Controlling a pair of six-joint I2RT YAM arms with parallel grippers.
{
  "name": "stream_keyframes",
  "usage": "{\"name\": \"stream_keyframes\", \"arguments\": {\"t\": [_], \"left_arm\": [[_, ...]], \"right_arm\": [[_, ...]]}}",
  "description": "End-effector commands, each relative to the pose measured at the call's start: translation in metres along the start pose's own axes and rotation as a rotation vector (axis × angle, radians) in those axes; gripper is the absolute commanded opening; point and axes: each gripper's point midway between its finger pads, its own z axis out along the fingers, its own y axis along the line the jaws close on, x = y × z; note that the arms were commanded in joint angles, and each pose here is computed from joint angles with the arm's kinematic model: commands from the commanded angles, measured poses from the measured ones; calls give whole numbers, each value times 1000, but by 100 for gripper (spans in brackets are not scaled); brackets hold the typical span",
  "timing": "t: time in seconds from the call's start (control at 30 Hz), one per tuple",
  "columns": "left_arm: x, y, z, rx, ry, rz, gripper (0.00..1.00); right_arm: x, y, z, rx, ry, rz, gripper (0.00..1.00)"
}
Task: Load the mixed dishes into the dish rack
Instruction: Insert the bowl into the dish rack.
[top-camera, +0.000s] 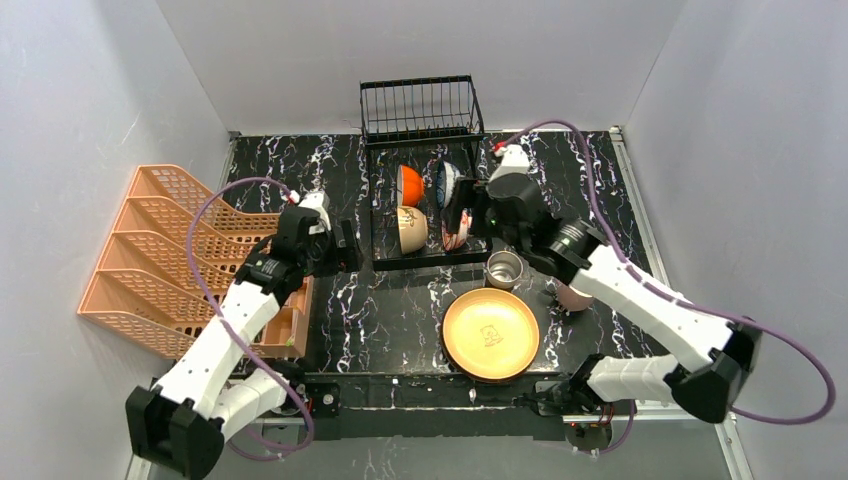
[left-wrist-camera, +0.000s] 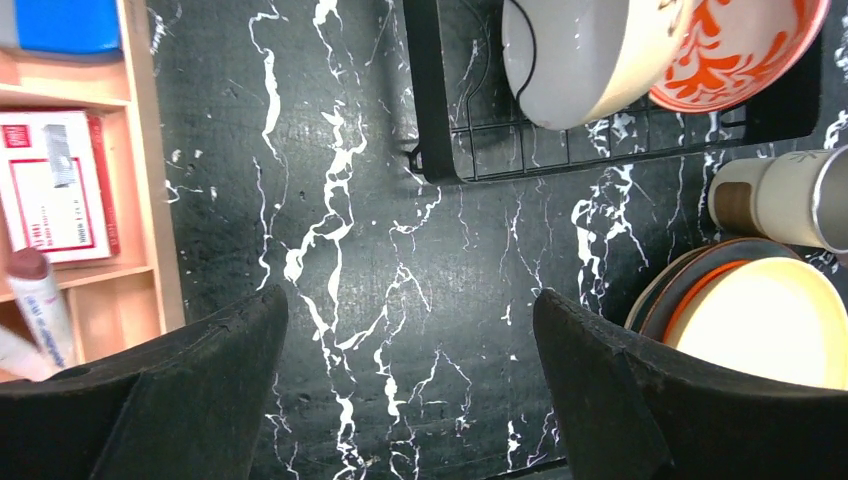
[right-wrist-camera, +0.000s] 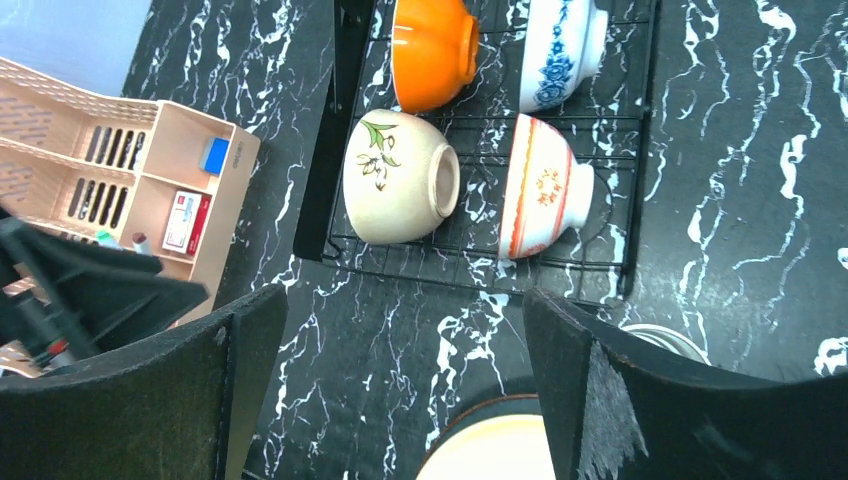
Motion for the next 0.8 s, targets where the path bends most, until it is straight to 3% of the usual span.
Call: {"name": "stream_keyframes", "arguments": {"t": [0.0, 0.17, 0.6, 0.77], "left_arm": [[-3, -12, 19, 33, 45, -13, 88], [4, -24, 54, 63, 126, -49, 82], [1, -19, 102, -26, 150, -47, 67], [10, -19, 120, -48, 195, -73, 46]], "right_arm": [[-13, -16, -39, 5, -69, 8, 96], [-10, -28, -60, 20, -68, 5, 96], [14, -44, -69, 30, -27, 19, 95], [19, -44, -69, 29, -15, 23, 95]]}}
